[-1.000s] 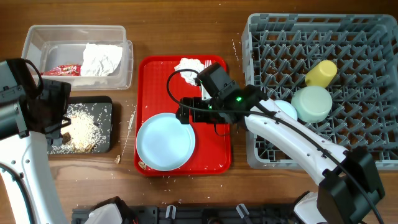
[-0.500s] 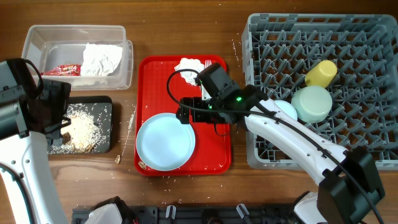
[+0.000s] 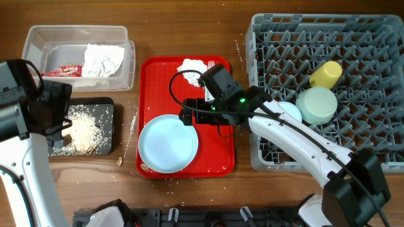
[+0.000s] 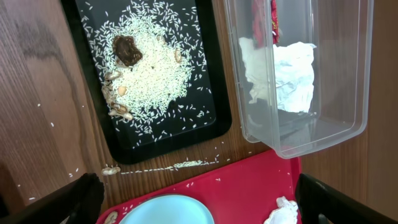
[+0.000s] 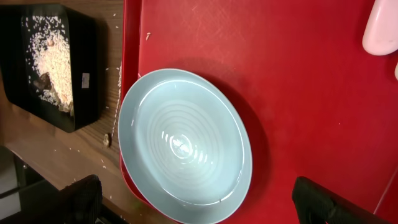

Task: Sort waste into correct bins and load items into the dishwasher rack
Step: 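Lower the right gripper and grip the rim of the light-blue plate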

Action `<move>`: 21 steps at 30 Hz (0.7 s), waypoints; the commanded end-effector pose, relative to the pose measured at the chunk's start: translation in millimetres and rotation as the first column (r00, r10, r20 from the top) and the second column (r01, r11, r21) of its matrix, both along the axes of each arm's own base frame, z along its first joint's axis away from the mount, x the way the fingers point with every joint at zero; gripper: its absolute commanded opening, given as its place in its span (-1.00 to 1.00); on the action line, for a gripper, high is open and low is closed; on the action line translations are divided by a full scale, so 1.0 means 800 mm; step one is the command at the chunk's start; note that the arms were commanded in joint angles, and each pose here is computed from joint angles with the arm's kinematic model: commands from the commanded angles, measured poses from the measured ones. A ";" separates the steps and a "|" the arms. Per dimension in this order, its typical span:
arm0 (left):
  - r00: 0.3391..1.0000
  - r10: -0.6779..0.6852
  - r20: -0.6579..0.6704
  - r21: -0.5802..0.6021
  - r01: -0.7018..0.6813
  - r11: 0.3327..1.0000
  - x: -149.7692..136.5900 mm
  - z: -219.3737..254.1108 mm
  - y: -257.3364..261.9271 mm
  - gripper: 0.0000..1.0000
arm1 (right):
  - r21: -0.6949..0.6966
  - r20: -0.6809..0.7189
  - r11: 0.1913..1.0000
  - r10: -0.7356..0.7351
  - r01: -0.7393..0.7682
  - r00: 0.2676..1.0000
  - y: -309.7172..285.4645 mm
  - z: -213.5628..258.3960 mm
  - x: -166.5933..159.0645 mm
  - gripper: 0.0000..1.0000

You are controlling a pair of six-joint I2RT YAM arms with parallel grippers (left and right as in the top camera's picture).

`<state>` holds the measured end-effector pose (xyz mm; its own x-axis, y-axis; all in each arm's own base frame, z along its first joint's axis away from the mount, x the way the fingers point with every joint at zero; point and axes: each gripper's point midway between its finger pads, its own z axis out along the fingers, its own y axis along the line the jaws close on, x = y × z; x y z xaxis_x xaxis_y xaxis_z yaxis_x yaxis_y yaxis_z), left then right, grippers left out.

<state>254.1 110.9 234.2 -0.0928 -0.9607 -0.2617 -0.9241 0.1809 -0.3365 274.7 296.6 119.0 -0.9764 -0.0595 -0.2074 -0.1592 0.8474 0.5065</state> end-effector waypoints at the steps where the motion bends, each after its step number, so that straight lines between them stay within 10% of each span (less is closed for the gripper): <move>1: 1.000 0.009 0.013 0.002 -0.009 1.000 0.001 0.005 0.002 1.00 | -0.007 0.014 1.000 -0.010 0.010 1.000 0.002 0.002 0.007 0.99; 21: 1.000 0.009 0.013 0.002 -0.009 1.000 0.001 0.005 0.002 1.00 | -0.070 0.268 0.984 0.178 -0.166 0.947 0.008 0.078 0.045 0.99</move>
